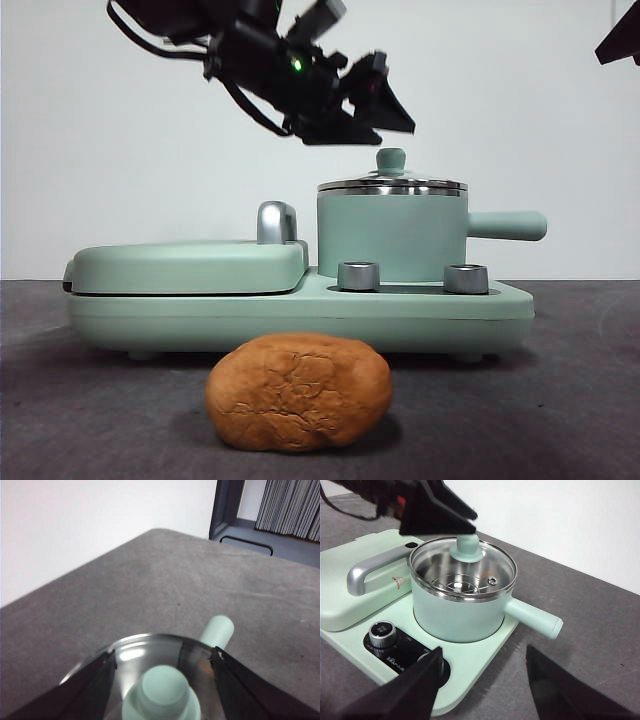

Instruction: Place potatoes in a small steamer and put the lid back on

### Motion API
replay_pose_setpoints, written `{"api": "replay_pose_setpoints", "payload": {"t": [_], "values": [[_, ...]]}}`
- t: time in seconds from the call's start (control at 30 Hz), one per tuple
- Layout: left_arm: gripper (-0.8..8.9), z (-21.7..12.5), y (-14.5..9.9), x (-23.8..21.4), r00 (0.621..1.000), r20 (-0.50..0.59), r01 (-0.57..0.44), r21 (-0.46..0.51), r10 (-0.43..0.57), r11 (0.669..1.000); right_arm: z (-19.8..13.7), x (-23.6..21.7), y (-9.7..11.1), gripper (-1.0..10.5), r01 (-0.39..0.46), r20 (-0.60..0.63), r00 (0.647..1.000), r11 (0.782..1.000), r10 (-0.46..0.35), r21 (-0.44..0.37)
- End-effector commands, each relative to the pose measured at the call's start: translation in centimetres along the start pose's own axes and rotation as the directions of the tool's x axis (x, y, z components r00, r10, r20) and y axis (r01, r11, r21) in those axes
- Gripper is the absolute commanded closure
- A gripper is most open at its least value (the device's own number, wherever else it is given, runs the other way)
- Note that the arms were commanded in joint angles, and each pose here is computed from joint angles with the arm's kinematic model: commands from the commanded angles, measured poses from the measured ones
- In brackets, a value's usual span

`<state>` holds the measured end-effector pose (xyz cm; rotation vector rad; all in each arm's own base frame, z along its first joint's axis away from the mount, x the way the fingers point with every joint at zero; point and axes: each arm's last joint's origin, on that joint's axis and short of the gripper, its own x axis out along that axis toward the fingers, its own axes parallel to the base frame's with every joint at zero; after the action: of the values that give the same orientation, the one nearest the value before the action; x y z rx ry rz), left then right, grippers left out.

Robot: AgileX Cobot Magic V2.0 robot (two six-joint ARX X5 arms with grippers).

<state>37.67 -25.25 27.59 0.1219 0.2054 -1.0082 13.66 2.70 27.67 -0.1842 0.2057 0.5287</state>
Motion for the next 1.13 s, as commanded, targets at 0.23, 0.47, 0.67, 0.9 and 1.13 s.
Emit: {"api": "replay_pose_setpoints", "payload": {"t": [0.23,0.47,0.67,0.9,1.13], "values": [[5.78,-1.5,0.2,1.8,1.000,-0.023,0.010,0.032,-0.010,0.999,0.6,-0.1,-0.1,6.8,0.006,0.020,1.000,1.000,-0.006,0.008],[6.08,-2.0,0.3,2.0,0.999,-0.037,0.012,0.025,-0.011,1.000,0.6,-0.1,-0.1,6.8,0.006,0.020,1.000,1.000,-0.006,0.008],[7.58,-1.9,0.3,2.0,0.999,-0.033,0.012,0.027,-0.011,1.000,0.6,-0.1,-0.1,6.8,0.006,0.019,1.000,1.000,-0.006,0.008],[8.06,-1.9,0.1,2.1,0.999,-0.032,0.018,0.086,-0.015,0.996,0.6,-0.1,-0.1,6.8,0.006,0.019,1.000,1.000,-0.006,0.008],[8.06,-1.6,0.0,2.1,1.000,-0.015,0.017,0.165,-0.015,0.986,0.6,-0.1,-0.1,6.8,0.005,0.019,1.000,1.000,-0.005,0.009]]}}
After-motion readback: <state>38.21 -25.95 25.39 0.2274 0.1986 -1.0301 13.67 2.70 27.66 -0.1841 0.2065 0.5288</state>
